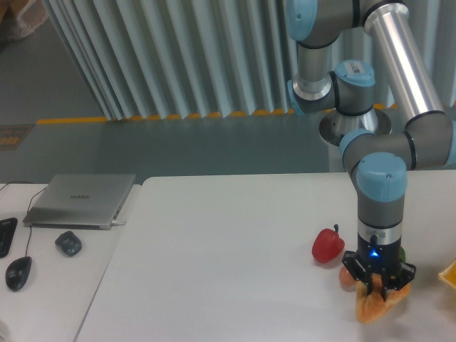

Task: Place the triangular bread on the table
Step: 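Open the gripper to release the bread slice onto the table, then raise the open gripper up away from the bread slice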

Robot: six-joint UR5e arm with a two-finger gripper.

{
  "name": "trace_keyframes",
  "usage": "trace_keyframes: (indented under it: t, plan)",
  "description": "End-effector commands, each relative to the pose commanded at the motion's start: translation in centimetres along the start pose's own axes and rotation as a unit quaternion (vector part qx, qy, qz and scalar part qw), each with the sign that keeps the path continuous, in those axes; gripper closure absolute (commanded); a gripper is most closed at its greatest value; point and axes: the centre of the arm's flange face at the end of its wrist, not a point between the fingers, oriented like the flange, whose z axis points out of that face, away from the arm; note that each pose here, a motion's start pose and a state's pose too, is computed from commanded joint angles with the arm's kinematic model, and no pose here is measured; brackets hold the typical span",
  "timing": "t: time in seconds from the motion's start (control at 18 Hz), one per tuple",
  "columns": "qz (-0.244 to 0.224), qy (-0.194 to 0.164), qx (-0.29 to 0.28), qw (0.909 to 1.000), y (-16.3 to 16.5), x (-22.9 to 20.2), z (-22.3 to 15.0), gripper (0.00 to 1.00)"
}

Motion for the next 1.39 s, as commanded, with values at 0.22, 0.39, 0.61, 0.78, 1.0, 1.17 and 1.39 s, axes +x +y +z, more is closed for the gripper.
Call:
trace_keyframes:
  t: [0.22,0.39,0.61,0.78,1.0,1.17,1.39]
  plan:
    - [0.002,-0.022,-0.008,0.9997,0.2,-0.4,-0.3,0.00]
    - [0.011,-0.030,-0.002,0.9995,0.1,-0.5,-1.4,0.00]
    - [0.091,-0.043,0.016,0.9948,0.3,-0.1,-4.9,0.00]
    - [0.192,-0.030,-0.009,0.9808,2.3,0.9,-6.5,0.00]
    - [0.318,-0.007,-0.036,0.9475,3.6,2.8,-8.1,0.00]
    - [0.419,0.040,-0.086,0.9029,5.1,3.2,-8.7,0.00]
    - [0.425,0.036,-0.084,0.9006,5.1,3.7,-8.5,0.00]
